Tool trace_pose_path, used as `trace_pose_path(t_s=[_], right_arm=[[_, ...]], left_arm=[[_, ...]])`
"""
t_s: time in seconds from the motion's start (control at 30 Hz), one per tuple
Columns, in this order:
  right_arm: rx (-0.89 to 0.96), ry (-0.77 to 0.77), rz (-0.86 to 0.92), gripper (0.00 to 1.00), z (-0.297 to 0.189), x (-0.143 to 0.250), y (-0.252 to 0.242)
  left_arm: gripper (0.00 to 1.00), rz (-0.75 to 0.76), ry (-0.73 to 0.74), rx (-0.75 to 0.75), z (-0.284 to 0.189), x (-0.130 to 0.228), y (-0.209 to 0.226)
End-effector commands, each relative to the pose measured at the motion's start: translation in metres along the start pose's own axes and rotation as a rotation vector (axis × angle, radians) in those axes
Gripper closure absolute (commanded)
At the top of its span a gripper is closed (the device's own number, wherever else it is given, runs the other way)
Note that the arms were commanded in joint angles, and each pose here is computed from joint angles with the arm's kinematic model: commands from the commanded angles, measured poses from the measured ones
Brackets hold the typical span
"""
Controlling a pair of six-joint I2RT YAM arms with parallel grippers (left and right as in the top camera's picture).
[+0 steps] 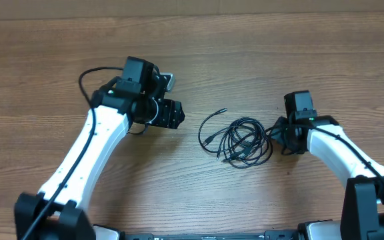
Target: Untangle cables
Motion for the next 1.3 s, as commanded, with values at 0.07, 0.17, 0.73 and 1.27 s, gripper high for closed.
trace_pose_path(t_s=[0.07, 0.17, 0.73, 1.27], right_arm=[[-0.137, 0.119, -0.09, 0.48, 0.009, 0.035, 0.017], [-0.208, 0.137, -0.189, 0.48, 0.006, 0.05, 0.034], [-0.467, 0.117, -0.804, 0.42, -0.021, 0.106, 0.096], [-0.239, -0.06, -0.454, 0.22, -0.124, 0.004, 0.097]], left_arm=[[0.28, 0.063, -0.144, -0.042, -0.045, -0.011, -0.009], [0.28, 0.07, -0.164, -0.045, -0.052, -0.011, -0.011], [0.18, 0.067, -0.16, -0.057, -0.045, -0.014, -0.008], [0.17, 0.348, -0.225, 0.002, 0.04, -0.058, -0.031]])
Point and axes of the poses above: each gripper's point midway between its finger pads, its own z axis out along the fingers, its own y axis along the line the jaws close on, x = y × z, the point moved 8 cm from there along -z, back along the fingers, and after that the axes turned 14 degrees about z, right-handed, at the moved point
